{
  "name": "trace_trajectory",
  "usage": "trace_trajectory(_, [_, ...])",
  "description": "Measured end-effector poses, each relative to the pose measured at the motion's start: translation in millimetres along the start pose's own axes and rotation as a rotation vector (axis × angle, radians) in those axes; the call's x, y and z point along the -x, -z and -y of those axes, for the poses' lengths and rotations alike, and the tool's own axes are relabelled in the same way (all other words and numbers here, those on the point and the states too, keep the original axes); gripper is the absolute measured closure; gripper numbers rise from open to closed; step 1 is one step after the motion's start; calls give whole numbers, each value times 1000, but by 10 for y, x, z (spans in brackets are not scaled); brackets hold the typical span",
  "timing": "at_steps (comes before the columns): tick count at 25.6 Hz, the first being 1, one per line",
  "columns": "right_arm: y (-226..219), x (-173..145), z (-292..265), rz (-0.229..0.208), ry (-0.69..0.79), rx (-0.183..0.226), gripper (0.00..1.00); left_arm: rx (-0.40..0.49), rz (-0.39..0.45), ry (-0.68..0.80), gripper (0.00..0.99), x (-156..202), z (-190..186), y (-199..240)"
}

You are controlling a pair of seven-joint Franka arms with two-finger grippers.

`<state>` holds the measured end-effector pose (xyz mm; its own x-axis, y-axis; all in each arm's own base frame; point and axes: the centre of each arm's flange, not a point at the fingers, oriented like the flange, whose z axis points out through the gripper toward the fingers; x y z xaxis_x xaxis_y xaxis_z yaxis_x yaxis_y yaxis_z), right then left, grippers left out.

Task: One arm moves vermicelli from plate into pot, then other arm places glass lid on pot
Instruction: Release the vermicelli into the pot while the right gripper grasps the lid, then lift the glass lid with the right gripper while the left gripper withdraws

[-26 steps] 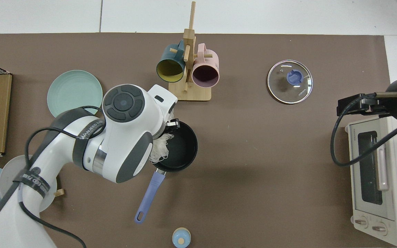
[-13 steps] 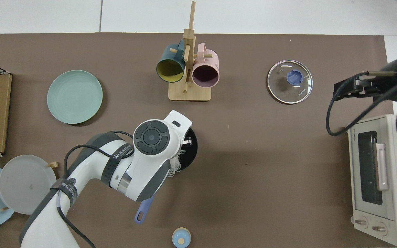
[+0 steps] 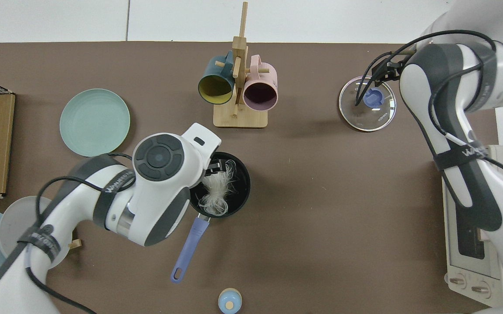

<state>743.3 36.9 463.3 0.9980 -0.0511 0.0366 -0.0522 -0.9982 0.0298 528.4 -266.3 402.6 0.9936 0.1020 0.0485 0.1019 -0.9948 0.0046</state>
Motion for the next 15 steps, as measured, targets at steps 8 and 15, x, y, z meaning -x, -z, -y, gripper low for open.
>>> trace_trajectory(8, [-656, -219, -33, -43, 18, 12, 0, -12, -28, -154, 0, -526, 879, 571])
trace_trajectory(15, [-1005, -233, -30, -77, 47, 10, 0, -15, -81, -326, 0, -823, 1431, 838])
